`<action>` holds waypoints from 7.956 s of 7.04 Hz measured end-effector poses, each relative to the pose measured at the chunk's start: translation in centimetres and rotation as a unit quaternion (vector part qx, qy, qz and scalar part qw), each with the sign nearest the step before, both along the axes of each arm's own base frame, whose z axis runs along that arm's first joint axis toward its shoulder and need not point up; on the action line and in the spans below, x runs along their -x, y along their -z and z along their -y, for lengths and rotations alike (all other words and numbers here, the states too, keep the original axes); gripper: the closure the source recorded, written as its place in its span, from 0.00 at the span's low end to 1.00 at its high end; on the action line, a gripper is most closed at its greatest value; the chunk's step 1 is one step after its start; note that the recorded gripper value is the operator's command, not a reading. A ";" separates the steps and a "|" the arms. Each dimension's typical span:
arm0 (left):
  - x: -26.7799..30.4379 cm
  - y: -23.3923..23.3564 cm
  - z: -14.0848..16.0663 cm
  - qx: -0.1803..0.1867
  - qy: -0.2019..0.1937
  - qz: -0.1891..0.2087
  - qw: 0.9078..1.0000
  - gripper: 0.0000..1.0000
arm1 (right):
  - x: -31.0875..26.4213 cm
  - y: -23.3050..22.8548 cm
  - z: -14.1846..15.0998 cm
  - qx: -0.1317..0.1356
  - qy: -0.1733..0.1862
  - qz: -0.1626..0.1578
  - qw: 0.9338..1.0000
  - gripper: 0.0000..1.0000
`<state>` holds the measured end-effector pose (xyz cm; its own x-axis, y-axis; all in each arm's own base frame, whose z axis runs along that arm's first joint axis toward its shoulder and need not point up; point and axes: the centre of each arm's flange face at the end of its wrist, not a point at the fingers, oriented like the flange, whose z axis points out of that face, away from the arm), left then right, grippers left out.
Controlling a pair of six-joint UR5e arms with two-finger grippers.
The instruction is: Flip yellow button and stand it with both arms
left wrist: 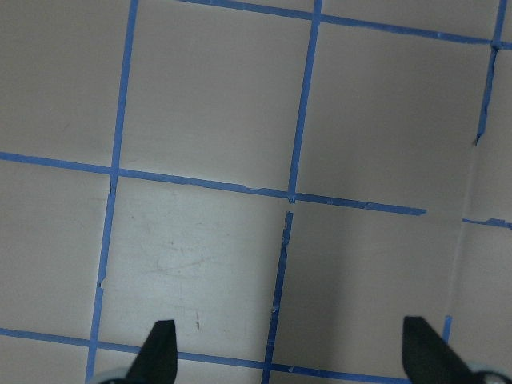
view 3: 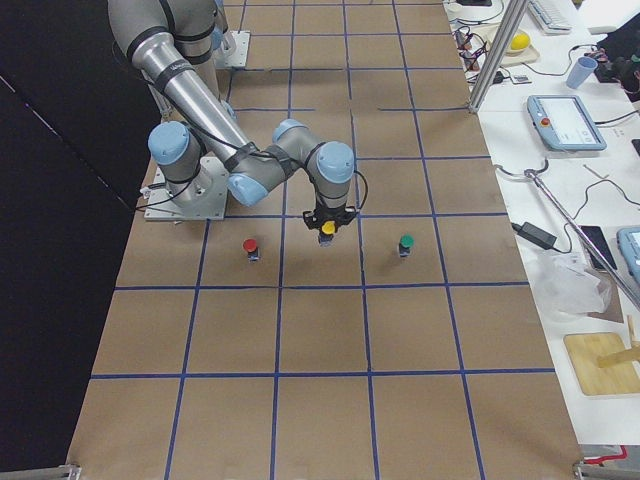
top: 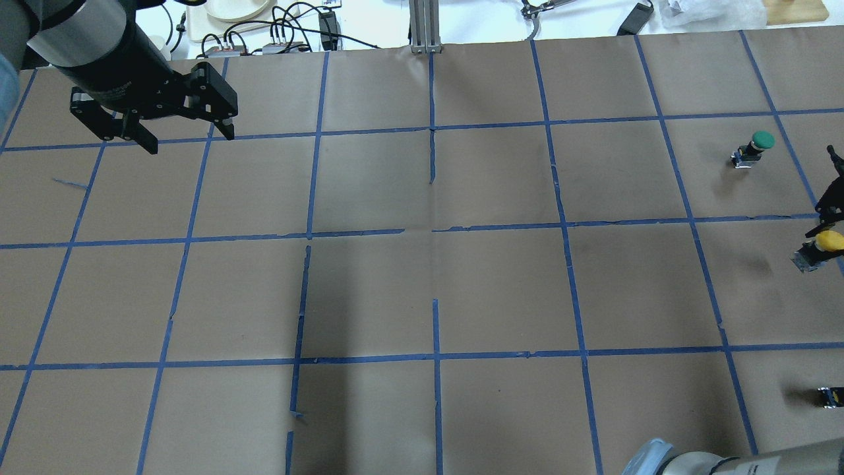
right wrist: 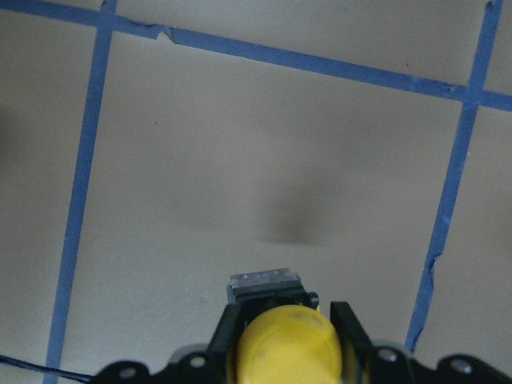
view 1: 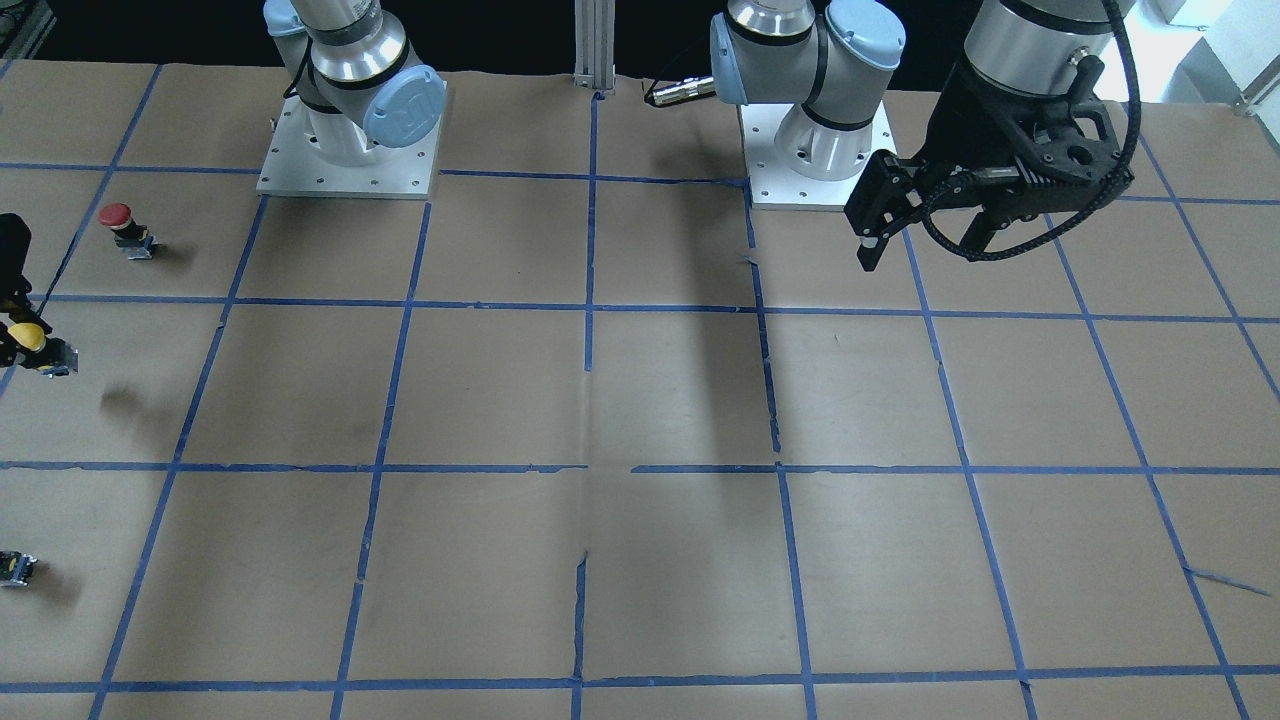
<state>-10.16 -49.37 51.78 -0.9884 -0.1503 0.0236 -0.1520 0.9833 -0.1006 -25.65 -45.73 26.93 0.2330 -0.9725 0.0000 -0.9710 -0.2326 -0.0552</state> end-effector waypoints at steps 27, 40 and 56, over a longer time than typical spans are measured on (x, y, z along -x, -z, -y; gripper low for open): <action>-0.1 0.2 0.0 -0.002 -0.001 0.001 1.000 0.00 | 0.1 3.7 0.0 0.007 -0.489 0.045 0.871 0.00; -0.4 -0.4 -0.2 0.004 -0.004 -0.001 1.000 0.00 | -18.4 -22.4 2.8 0.020 0.109 0.030 0.993 0.00; -0.4 -0.3 -0.4 0.002 -0.005 0.001 1.000 0.00 | -42.2 -23.9 10.8 -0.035 0.765 -0.038 0.642 0.00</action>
